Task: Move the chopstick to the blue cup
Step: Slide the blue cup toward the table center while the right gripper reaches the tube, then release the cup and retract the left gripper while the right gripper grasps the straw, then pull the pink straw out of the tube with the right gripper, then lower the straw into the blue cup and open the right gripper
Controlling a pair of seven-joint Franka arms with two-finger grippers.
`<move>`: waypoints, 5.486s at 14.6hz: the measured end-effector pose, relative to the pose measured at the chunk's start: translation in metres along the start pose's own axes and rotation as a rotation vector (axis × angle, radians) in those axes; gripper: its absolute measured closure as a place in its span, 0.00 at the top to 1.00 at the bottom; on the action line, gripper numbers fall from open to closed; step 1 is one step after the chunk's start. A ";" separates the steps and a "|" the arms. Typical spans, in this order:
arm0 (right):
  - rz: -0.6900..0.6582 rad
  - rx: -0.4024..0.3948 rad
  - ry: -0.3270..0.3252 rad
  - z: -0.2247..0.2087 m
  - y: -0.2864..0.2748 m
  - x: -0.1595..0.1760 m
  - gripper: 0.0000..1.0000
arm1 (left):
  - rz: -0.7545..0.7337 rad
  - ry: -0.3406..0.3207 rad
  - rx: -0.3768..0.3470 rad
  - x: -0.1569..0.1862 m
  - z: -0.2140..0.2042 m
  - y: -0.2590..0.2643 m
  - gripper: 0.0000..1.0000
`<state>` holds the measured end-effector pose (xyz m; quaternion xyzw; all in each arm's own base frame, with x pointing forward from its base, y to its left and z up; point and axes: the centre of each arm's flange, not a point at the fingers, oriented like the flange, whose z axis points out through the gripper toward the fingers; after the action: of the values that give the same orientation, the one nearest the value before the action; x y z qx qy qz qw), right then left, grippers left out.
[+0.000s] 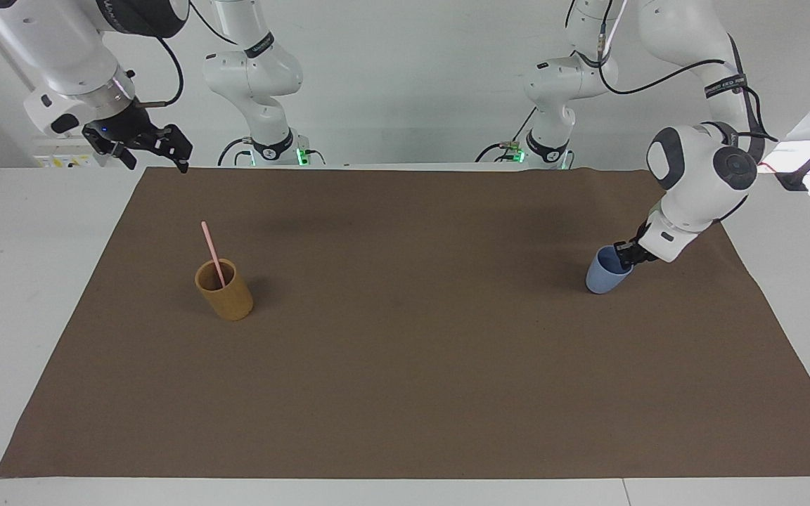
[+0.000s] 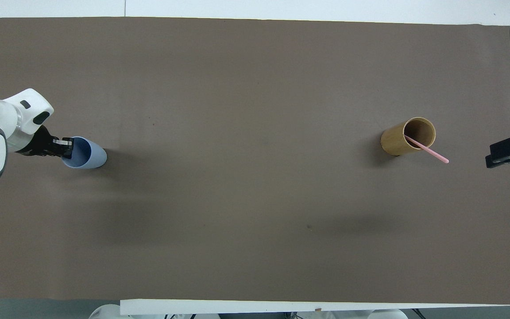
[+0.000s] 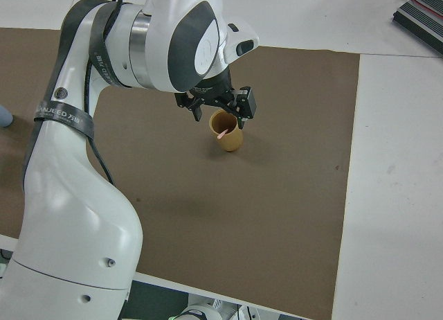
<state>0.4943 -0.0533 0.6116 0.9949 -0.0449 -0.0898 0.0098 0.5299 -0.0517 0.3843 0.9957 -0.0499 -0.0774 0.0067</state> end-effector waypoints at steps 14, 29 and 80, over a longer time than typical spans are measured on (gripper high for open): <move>-0.018 0.072 0.013 0.020 -0.009 0.007 1.00 | 0.026 0.062 -0.072 -0.043 -0.013 0.375 0.06; -0.275 -0.002 -0.114 0.160 -0.031 0.094 0.85 | -0.056 0.066 -0.086 -0.043 0.024 0.408 0.91; -0.023 0.170 -0.293 0.073 -0.366 -0.022 0.06 | -0.096 0.160 0.030 0.027 -0.177 -0.043 1.00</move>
<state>0.4916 0.3121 0.5337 0.9689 -0.0420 -0.2298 -0.0823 0.5882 -0.0109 0.5543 1.0000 -0.0024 0.0032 -0.0080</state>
